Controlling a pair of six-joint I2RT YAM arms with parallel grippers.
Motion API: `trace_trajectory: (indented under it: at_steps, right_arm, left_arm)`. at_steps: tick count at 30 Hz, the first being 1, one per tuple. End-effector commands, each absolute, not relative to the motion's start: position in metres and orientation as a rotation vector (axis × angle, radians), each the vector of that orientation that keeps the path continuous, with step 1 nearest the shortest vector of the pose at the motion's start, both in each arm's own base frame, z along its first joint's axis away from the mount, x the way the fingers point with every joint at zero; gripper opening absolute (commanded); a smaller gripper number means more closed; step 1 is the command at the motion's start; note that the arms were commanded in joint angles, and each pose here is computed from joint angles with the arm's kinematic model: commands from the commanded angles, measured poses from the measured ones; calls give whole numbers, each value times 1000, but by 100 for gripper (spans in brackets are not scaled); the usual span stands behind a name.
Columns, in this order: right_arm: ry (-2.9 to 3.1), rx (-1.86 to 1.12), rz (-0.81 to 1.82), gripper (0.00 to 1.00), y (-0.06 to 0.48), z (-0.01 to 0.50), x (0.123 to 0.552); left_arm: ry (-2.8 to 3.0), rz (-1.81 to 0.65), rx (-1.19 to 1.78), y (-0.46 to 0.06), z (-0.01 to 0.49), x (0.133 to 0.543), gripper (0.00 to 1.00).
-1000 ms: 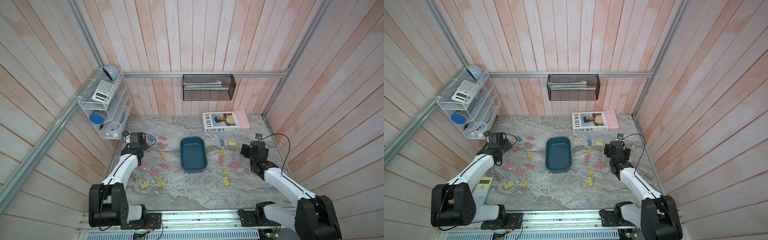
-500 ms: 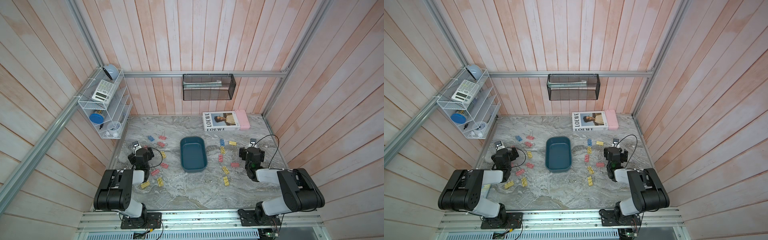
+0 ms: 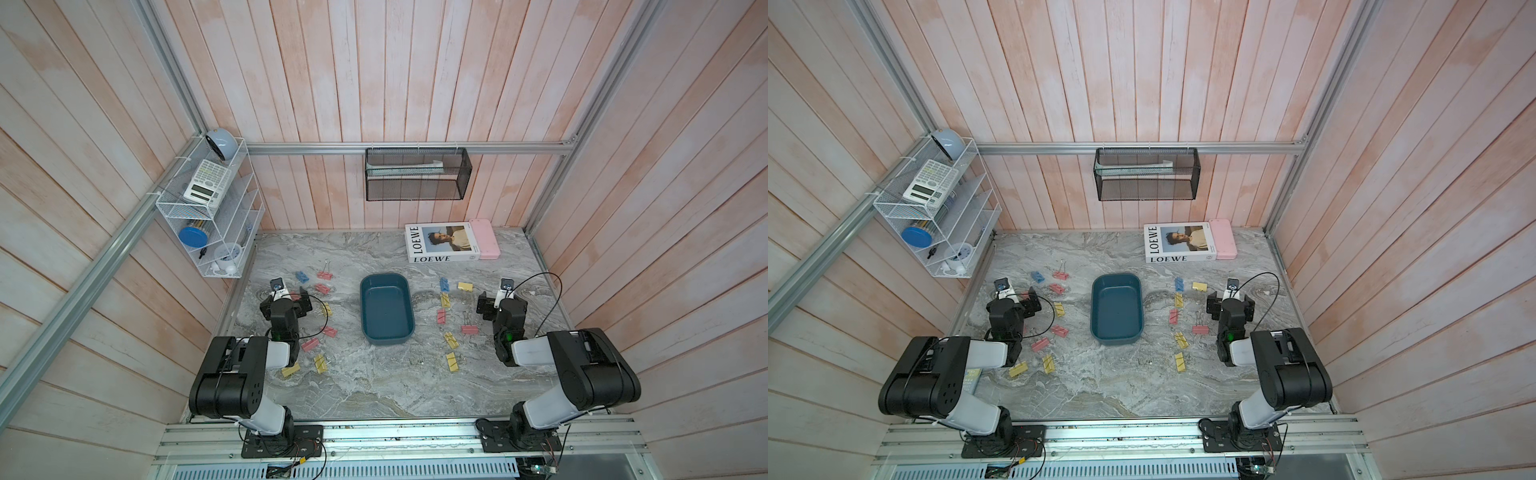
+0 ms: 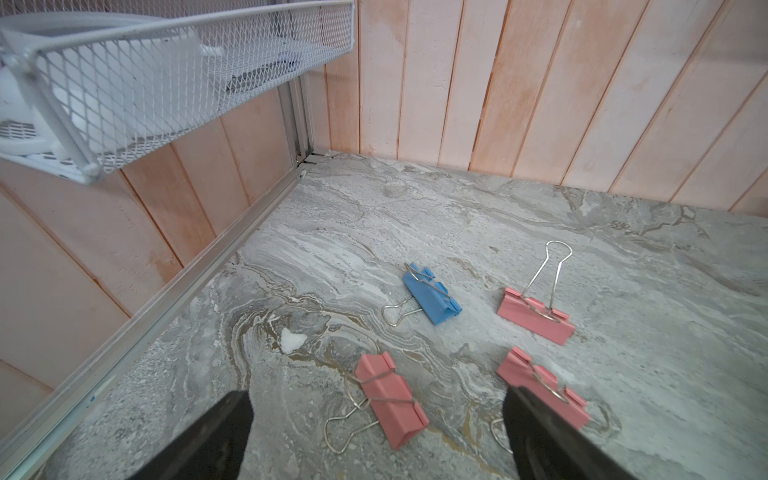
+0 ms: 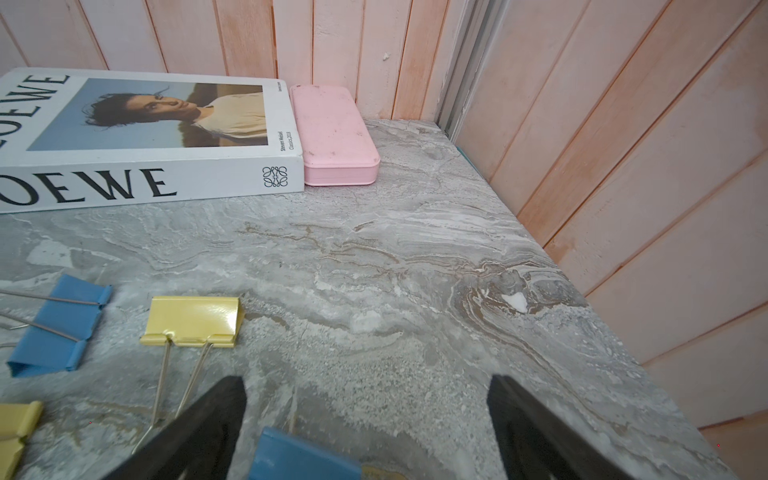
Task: Take out the binder clips from the storage box
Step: Reset both arms
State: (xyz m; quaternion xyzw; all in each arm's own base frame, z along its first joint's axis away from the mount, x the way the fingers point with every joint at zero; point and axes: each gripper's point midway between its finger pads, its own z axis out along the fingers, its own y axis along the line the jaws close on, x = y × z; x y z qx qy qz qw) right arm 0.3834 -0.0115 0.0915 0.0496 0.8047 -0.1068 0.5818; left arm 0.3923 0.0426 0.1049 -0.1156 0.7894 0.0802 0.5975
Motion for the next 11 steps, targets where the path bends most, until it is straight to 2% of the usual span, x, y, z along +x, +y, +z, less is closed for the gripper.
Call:
trace_trajectory:
  at_steps: [1, 11]
  right_arm:
    - [1851, 112, -235, 98, -10, 98, 388]
    - [1867, 115, -219, 98, -12, 96, 390]
  left_arm:
    - [1809, 175, -245, 40, 112, 398, 100]
    - [1811, 177, -246, 40, 111, 397, 100]
